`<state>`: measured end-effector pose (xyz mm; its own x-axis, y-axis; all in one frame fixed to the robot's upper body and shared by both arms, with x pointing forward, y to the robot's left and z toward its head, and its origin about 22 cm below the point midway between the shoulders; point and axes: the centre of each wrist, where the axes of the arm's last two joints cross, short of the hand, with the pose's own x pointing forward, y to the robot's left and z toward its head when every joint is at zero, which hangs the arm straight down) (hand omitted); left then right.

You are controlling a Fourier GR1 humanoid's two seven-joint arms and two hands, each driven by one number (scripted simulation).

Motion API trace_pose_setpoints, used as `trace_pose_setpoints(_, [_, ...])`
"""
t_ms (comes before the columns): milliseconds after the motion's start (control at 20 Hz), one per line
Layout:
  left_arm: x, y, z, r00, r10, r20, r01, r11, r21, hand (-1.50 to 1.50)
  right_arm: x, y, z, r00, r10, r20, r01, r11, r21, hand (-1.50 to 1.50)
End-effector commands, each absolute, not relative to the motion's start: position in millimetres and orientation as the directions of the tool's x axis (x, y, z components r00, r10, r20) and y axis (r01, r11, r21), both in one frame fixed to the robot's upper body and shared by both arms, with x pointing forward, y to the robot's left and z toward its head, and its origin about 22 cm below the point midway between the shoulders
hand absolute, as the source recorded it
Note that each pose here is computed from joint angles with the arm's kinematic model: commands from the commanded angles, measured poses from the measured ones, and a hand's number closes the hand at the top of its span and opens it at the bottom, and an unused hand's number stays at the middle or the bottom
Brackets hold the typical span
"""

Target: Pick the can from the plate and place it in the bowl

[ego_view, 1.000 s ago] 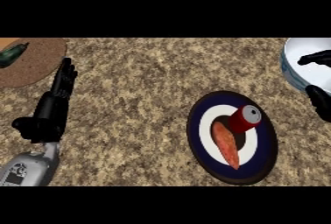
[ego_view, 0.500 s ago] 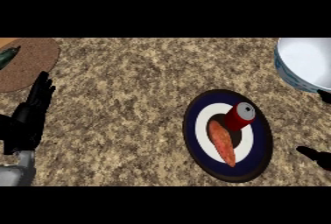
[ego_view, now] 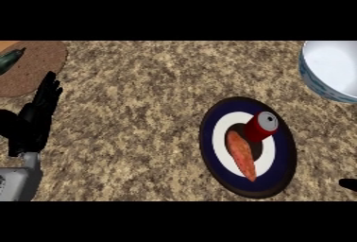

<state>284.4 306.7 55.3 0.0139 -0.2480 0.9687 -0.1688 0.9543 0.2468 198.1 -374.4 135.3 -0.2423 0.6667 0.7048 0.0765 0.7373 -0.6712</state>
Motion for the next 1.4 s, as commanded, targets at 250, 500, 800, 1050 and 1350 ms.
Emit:
trace_pose_setpoints(250, [282, 294, 54, -0.005, -0.257, 0.966, -0.162, 0.954, 0.253, 0.0, 247, -358, 199, -0.184, 0.768, 0.613, -0.038, 0.617, -0.786, -1.5])
trace_pose_setpoints(500, [281, 303, 49, -0.003, -0.24, 0.971, -0.13, 0.963, 0.238, 0.0, 263, -343, 224, -0.121, 0.869, 0.479, -0.206, 0.45, -0.869, -1.5])
trace_pose_setpoints(800, [273, 308, 40, 0.011, -0.254, 0.967, -0.144, 0.957, 0.253, 0.0, 290, -315, 199, -0.105, 0.894, 0.436, -0.397, 0.364, -0.842, -1.5])
trace_pose_setpoints(1050, [279, 293, 67, -0.001, -0.24, 0.971, -0.149, 0.96, 0.237, 0.0, 315, -300, 187, -0.112, 0.899, 0.423, -0.52, 0.31, -0.796, -1.5])
trace_pose_setpoints(1350, [278, 291, 41, 0.004, -0.252, 0.968, -0.156, 0.956, 0.249, 0.0, 323, -288, 168, -0.096, 0.939, 0.331, -0.621, 0.203, -0.757, -1.5])
